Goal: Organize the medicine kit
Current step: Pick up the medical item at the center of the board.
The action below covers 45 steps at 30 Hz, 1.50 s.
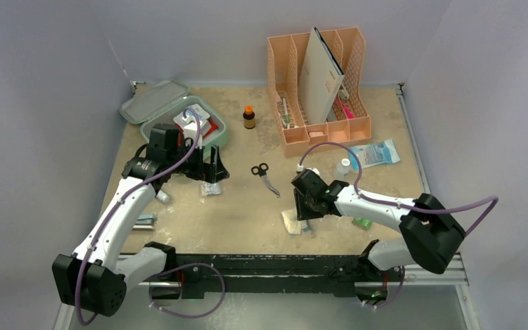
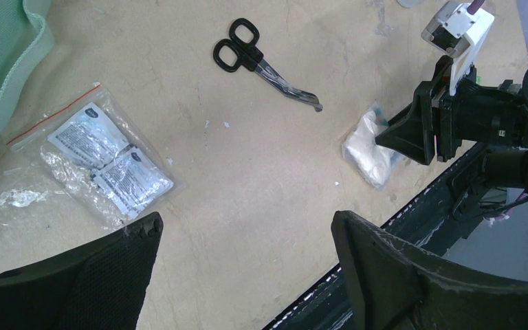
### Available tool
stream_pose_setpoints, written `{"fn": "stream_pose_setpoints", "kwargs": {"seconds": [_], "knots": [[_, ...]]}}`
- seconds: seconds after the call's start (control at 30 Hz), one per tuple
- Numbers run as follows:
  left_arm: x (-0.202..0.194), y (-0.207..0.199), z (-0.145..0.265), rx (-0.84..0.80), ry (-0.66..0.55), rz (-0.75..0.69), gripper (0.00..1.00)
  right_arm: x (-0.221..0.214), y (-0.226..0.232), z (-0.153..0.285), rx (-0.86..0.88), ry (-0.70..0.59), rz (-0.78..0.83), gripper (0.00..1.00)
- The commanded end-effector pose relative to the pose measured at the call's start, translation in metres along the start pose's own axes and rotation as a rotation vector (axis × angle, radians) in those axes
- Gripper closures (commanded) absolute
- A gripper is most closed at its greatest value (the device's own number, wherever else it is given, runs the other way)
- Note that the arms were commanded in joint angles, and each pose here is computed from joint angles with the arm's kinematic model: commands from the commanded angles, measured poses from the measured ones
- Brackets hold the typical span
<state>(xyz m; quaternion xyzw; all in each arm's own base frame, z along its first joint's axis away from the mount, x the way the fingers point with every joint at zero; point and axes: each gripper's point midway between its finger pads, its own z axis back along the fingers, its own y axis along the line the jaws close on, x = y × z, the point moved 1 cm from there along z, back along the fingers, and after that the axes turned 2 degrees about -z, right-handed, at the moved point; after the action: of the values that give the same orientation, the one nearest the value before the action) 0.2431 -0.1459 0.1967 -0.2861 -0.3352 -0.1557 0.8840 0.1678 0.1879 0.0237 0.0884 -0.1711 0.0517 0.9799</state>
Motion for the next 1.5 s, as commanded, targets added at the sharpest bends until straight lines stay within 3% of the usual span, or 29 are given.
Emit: {"fn": "stream_pose_setpoints", "kwargs": {"seconds": [0.0, 0.2, 0.33, 0.77, 1.03, 1.47], "knots": [[0.007, 0.002, 0.007, 0.03, -0.05, -0.045, 0.08, -0.008, -0.007, -0.011, -0.04, 0.04, 0.001, 0.64], [0.008, 0.001, 0.006, 0.021, -0.05, -0.041, 0.09, 0.0, 0.007, -0.003, 0.015, 0.036, 0.009, 0.89], [0.007, 0.002, 0.006, 0.033, -0.047, -0.03, 0.11, 0.016, 0.026, 0.009, 0.084, 0.019, 0.019, 1.0], [0.022, -0.024, 0.018, -0.056, -0.12, 0.1, 0.16, 0.063, 0.097, 0.068, 0.421, -0.103, -0.028, 1.0], [0.022, -0.054, 0.034, -0.178, -0.128, 0.193, 0.24, 0.092, 0.137, 0.12, 0.663, -0.213, -0.066, 1.0], [0.033, -0.1, 0.053, -0.451, -0.122, 0.255, 0.25, 0.119, 0.174, 0.17, 0.901, -0.294, -0.118, 1.0]]}}
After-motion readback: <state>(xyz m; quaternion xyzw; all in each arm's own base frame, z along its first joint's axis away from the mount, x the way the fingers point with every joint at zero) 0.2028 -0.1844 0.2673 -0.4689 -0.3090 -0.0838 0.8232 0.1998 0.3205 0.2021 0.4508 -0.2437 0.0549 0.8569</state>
